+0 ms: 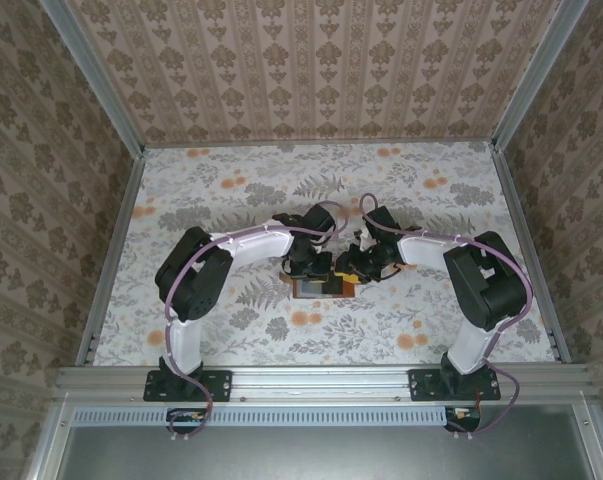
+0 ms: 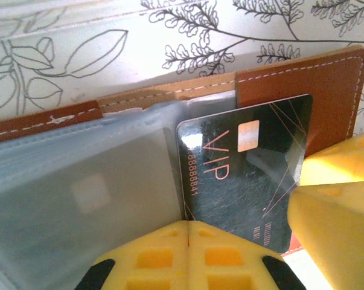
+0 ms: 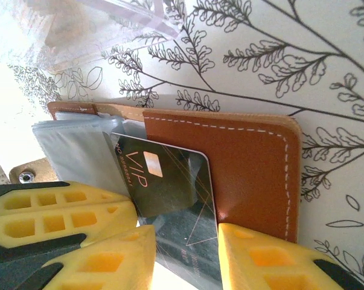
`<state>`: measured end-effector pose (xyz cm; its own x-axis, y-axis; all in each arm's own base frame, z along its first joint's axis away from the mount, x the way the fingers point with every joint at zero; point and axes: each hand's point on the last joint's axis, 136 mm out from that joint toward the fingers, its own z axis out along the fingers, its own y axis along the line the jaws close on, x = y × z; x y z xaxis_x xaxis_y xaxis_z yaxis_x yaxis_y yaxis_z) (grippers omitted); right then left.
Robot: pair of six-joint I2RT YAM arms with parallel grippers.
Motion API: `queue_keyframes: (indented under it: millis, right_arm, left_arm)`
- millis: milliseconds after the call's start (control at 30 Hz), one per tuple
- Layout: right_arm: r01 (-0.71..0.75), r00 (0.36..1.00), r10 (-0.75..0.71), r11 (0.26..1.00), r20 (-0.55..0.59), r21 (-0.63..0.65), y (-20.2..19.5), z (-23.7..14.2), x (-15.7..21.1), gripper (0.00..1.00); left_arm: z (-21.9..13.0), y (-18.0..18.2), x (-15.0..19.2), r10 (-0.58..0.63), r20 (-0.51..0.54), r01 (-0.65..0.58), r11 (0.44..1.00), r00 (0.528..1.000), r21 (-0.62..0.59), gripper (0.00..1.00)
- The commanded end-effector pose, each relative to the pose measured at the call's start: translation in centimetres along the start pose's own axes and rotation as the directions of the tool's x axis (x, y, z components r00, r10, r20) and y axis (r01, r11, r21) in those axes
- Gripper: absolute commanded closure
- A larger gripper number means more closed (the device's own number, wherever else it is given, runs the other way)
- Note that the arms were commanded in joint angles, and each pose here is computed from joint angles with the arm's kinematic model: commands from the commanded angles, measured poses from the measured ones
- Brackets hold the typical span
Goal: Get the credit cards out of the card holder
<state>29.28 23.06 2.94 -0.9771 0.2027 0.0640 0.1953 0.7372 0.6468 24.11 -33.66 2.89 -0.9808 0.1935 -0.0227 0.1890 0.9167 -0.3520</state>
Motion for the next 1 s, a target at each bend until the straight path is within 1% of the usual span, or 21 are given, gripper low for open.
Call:
queue_keyframes:
  millis: [0,367,567,667,800,967]
  right_arm:
    - [0.023,1.000,-0.025,0.993,-0.016,-0.113,2.7,-0.8,0.6,0.66]
    - [0.032,0.999,-0.032,0.988,0.000,-0.149,4.0,-2.2,0.9,0.68]
    - [0.031,0.999,-0.032,0.989,-0.006,-0.142,3.9,-1.9,0.9,0.70]
    - [0.042,0.999,-0.043,0.994,-0.011,-0.098,3.2,-1.4,1.0,0.74]
    - [0.052,0.998,-0.053,0.998,-0.017,-0.033,2.2,-0.9,1.2,0.77]
    - [0.069,0.998,-0.069,0.996,-0.008,0.053,1.2,-0.9,1.3,0.83]
  left_arm:
    - [1.0,0.8,0.8,0.000,-0.033,-0.001,1.000,0.999,-0.030,0.94]
    - [0.3,0.8,0.5,-0.005,-0.007,0.005,1.000,1.000,-0.017,0.95]
    - [0.1,0.9,0.5,-0.007,0.000,0.007,1.000,1.000,-0.013,0.95]
    - [0.1,0.9,0.4,-0.008,0.002,0.008,1.000,1.000,-0.011,0.95]
    - [0.0,1.0,0.4,-0.011,0.003,0.011,1.000,1.000,-0.009,0.95]
    - [-0.3,1.0,0.3,-0.010,0.011,0.010,1.000,1.000,-0.006,0.95]
